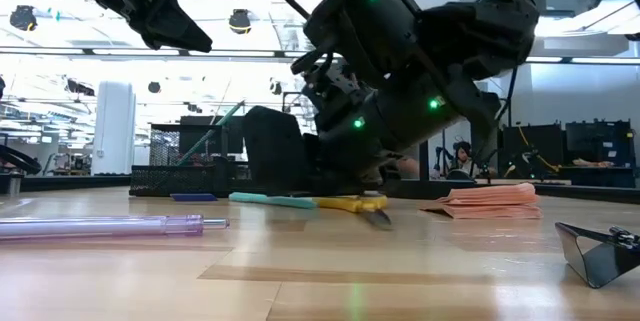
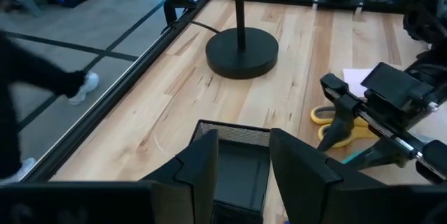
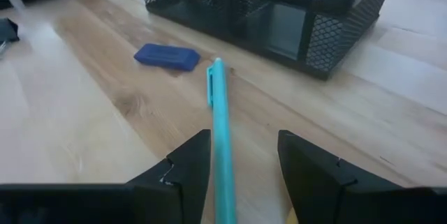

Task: Pick and place office supplies into organizer
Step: Put the blue pen into the black desk organizer

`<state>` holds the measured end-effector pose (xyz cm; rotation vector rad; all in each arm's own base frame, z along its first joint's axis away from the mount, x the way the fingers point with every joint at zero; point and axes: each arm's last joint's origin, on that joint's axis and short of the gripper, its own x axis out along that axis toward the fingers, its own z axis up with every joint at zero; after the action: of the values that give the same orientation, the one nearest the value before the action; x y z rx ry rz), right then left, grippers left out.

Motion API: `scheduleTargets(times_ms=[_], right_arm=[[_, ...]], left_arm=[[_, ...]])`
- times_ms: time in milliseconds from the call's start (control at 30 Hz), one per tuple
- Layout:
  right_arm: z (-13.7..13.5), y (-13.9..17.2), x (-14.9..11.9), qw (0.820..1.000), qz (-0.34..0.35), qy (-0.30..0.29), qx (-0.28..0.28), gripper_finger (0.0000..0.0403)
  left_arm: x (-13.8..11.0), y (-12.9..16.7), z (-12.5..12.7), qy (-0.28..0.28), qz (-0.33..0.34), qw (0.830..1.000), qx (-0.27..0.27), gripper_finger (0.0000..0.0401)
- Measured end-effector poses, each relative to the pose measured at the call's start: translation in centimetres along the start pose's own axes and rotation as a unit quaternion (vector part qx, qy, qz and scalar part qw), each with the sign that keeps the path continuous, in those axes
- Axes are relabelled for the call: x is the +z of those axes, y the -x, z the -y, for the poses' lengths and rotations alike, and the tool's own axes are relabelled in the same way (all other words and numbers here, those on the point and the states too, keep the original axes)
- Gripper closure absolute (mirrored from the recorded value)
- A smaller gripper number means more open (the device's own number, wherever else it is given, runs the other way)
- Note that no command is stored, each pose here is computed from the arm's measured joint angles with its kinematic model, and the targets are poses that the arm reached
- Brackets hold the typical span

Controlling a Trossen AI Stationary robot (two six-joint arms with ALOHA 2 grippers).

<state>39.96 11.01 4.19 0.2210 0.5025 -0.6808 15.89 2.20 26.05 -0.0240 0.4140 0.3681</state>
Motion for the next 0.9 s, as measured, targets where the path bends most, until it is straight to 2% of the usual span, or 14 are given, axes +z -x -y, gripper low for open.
scheduleTargets(times_ms=[233,400,500,700,900], right_arm=[[-1.4,1.5,-1.0,0.995,-0.006,0.094,0.022,0.024],[-2.0,2.5,-1.7,0.993,-0.01,0.111,0.034,0.0239],[-2.1,2.9,-1.8,0.991,0.003,0.134,0.023,0.024],[-1.7,1.3,-0.4,0.991,-0.022,0.125,0.037,0.0247],[-0.5,-1.2,1.6,0.992,-0.062,0.067,0.086,0.0288]], left_arm=[[0.0,0.0,0.0,0.002,0.0,1.0,0.002,0.0276],[0.0,0.0,0.0,0.012,0.0,1.0,0.002,0.0276],[0.0,0.0,0.0,0.013,0.0,1.0,0.002,0.0276],[0.0,0.0,0.0,0.014,0.001,1.0,0.008,0.0276],[0.0,0.0,0.0,0.019,0.001,1.0,0.008,0.0276]])
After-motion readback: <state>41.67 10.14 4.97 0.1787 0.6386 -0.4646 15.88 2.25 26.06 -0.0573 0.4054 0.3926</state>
